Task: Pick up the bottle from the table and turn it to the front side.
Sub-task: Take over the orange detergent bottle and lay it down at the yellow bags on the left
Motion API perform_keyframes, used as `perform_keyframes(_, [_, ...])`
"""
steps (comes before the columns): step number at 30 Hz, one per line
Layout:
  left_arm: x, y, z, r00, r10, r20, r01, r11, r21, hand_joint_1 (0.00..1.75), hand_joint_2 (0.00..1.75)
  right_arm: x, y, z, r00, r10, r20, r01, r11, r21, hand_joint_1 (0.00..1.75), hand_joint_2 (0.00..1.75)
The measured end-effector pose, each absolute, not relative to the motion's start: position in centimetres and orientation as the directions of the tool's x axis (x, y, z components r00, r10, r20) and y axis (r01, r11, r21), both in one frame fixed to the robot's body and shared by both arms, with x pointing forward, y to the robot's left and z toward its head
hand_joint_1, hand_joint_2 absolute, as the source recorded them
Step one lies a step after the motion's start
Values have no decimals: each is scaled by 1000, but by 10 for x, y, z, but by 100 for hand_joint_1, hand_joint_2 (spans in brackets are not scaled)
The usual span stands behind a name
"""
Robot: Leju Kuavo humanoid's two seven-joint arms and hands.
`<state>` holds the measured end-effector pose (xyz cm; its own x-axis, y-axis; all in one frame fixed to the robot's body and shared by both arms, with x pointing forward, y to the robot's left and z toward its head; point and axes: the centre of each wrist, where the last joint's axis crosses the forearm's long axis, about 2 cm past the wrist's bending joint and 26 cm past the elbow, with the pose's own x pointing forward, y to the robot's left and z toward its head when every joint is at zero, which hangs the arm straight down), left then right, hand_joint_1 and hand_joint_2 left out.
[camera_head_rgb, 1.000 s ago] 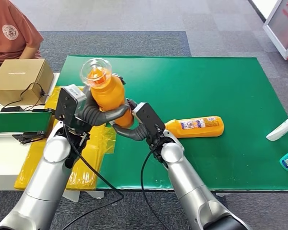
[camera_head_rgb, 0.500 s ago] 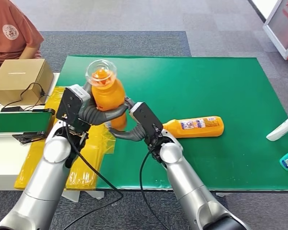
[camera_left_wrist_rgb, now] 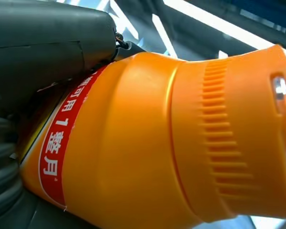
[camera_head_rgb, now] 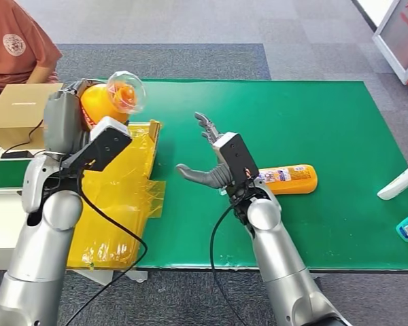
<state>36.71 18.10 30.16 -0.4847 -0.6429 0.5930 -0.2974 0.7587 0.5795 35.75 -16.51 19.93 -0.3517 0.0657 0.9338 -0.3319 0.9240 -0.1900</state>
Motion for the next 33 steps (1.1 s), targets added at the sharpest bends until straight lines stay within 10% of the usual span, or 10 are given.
perform_keyframes(18, [386,196,273,-305,-882,361,-540,472,697,175,175,356,-172,206,-396,10,918,-297,945,-139,0,175])
perform_keyframes(33, [404,166,166,-205,-953,222,-195,262,945,175,175,342,-153,219,-477,1,879,-377,903,-206,0,175])
